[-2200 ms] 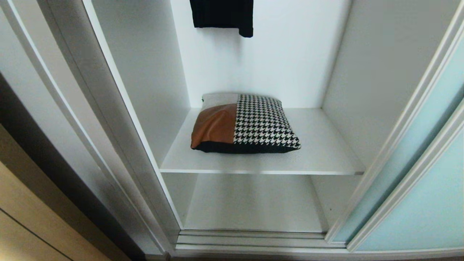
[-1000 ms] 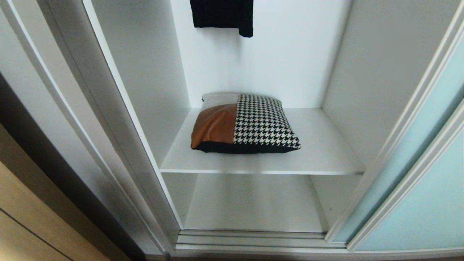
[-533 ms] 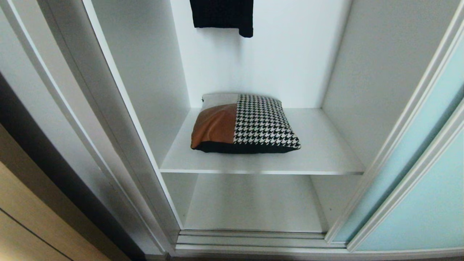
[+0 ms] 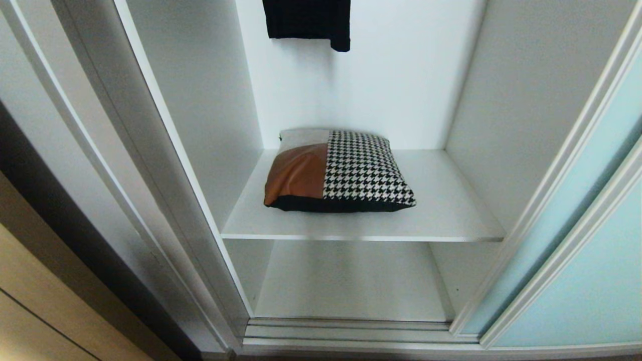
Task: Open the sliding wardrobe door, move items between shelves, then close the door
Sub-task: Close the door
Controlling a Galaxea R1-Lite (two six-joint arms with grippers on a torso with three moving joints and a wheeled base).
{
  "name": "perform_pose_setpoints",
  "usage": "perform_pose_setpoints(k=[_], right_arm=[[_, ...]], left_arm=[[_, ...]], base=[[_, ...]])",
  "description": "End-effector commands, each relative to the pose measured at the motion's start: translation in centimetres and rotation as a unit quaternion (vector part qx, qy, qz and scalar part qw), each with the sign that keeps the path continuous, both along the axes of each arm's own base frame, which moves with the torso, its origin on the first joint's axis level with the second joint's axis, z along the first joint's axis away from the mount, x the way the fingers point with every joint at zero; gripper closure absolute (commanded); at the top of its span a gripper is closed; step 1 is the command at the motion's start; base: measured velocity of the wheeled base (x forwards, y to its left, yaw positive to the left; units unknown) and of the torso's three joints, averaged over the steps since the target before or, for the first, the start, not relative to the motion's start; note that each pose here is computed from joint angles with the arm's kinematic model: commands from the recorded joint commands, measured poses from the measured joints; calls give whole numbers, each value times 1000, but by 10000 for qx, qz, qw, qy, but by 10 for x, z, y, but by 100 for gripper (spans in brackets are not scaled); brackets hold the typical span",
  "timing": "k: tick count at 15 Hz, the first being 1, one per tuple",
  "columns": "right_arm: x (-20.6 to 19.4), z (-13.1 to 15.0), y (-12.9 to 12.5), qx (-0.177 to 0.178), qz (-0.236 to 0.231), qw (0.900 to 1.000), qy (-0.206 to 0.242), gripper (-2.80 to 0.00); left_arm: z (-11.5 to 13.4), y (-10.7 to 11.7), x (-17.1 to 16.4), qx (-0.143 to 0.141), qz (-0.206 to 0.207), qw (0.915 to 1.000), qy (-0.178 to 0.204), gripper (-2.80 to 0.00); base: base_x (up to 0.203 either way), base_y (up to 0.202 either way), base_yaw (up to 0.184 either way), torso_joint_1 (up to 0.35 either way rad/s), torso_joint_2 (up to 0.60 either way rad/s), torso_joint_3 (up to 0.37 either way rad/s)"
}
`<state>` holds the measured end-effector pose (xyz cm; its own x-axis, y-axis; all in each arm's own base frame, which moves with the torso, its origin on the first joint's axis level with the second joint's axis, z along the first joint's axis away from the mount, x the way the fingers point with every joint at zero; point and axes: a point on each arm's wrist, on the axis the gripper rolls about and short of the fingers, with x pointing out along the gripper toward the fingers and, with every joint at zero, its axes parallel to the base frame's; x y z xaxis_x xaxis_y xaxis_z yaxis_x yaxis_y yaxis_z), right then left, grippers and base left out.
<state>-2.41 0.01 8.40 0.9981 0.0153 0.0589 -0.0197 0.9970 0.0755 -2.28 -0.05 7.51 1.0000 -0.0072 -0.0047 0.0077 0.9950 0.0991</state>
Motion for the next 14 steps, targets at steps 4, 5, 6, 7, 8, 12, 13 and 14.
perform_pose_setpoints(k=[4, 5, 6, 7, 8, 12, 13, 14], right_arm=[[1, -4, 0, 32, 10, 10000, 34, 0], [1, -4, 0, 24, 9, 10000, 50, 0], [1, -4, 0, 9, 8, 10000, 42, 0], [1, -4, 0, -25, 14, 10000, 23, 0], [1, -4, 0, -52, 12, 10000, 18, 0], [1, -4, 0, 1, 15, 10000, 34, 0], [1, -4, 0, 1, 11, 10000, 34, 0], [1, -4, 0, 1, 6, 10000, 34, 0]], left_arm=[[-1, 0, 0, 2, -2, 10000, 0, 0], [-1, 0, 0, 2, 3, 10000, 0, 0], [-1, 0, 0, 2, 3, 10000, 0, 0], [-1, 0, 0, 2, 5, 10000, 0, 0], [-1, 0, 0, 2, -2, 10000, 0, 0], [0, 0, 0, 3, -3, 10000, -3, 0], [-1, 0, 0, 9, -10, 10000, 7, 0], [-1, 0, 0, 9, -2, 10000, 15, 0]], base=[[0, 0, 0, 0, 0, 0], [0, 0, 0, 0, 0, 0], [0, 0, 0, 0, 0, 0], [0, 0, 0, 0, 0, 0], [0, 0, 0, 0, 0, 0], [0, 0, 0, 0, 0, 0], [0, 0, 0, 0, 0, 0], [0, 0, 0, 0, 0, 0]])
